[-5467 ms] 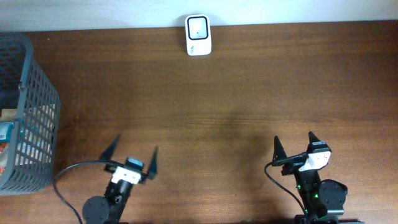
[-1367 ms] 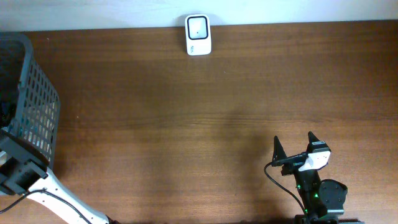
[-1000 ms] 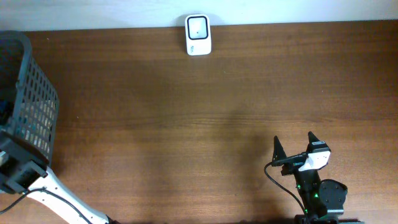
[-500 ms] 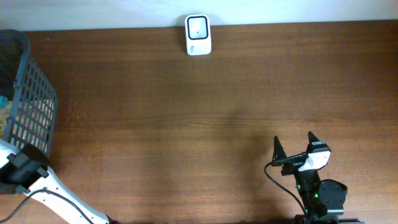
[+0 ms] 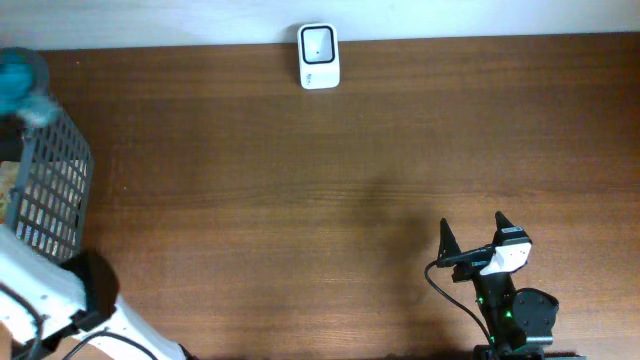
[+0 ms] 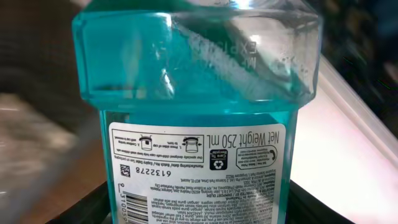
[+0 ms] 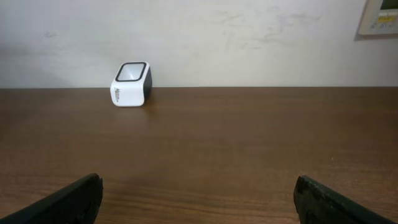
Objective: Scan the item barcode
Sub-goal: 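Lift the mouthwash bottle out and lower it onto the table centre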
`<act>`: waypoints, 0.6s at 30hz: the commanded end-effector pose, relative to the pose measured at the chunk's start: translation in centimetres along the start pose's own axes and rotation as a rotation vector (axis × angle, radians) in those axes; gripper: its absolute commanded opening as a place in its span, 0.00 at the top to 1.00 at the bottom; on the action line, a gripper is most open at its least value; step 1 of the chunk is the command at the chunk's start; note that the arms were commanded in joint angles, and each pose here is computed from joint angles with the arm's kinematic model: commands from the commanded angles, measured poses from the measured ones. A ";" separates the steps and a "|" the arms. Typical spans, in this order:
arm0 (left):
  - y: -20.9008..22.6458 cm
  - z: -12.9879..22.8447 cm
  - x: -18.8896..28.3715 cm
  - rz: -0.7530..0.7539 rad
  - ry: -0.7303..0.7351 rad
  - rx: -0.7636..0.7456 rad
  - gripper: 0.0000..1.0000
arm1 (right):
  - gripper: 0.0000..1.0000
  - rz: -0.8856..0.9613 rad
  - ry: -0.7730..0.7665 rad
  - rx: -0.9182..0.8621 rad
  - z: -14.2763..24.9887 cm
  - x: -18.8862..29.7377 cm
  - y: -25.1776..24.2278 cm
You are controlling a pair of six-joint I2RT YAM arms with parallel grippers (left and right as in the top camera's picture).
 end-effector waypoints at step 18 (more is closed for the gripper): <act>-14.4 32.9 -21.0 0.059 0.765 -0.550 0.43 | 0.02 -0.005 0.007 -0.012 0.2 0.0 0.0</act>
Point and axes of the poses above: each gripper's point midway between its finger pads, its own x axis back along the fingers, its own y axis along the line the jaws close on, z = x × y, the point moved 6 cm from there along x, back along the fingers, and after that the axes turned 6 degrees about -x, right-handed, at the moved point
